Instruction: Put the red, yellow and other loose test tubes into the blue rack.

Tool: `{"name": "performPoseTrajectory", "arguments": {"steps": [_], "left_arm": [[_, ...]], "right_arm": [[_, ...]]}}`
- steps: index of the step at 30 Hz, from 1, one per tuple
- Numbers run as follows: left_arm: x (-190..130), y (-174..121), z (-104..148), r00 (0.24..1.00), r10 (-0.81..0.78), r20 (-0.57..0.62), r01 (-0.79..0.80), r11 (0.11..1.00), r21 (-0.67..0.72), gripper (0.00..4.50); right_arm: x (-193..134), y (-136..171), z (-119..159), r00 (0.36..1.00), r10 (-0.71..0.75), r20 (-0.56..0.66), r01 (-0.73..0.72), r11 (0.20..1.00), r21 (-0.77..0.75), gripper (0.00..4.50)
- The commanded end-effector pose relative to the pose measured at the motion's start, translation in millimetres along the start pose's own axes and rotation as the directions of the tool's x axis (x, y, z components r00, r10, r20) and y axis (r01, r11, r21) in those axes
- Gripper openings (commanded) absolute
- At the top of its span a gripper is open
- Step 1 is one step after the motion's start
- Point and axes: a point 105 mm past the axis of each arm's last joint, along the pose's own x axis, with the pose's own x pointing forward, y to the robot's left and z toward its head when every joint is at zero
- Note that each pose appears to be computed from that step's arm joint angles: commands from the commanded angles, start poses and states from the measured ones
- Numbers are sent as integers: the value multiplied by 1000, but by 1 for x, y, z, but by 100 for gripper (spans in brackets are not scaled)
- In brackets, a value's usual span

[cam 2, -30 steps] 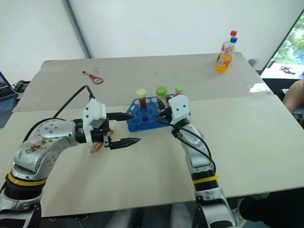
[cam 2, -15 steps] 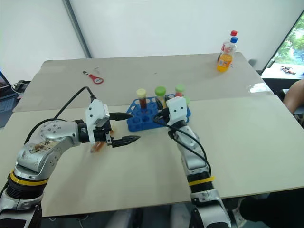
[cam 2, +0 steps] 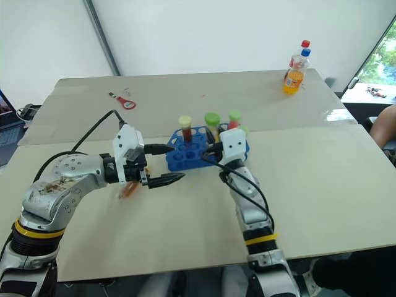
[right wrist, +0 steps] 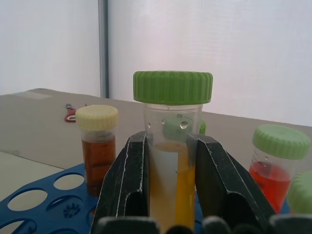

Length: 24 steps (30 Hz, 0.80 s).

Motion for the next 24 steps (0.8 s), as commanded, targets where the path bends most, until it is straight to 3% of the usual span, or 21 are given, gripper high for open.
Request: {"name": "performPoseTrajectory", "arguments": {"steps": [1,13,22,24], "left_arm": [[-2,-2,17,999,-6,44,4,999,52,450],[-1,-1,15,999,-1,36,-1,998,57,450],[-1,-1,14,999,3,36,-5,998,57,450],[-1,-1,14,999,5,36,-7,998,57,450]], "right_arm": [[-2,-2,5,1000,-13,21,13,1000,-6,91],[3,14,3,999,16,31,-16,1000,-9,88],[0,7,-2,999,-26,23,25,999,38,88],[-2,4,-1,999,-37,25,35,998,59,195]]}}
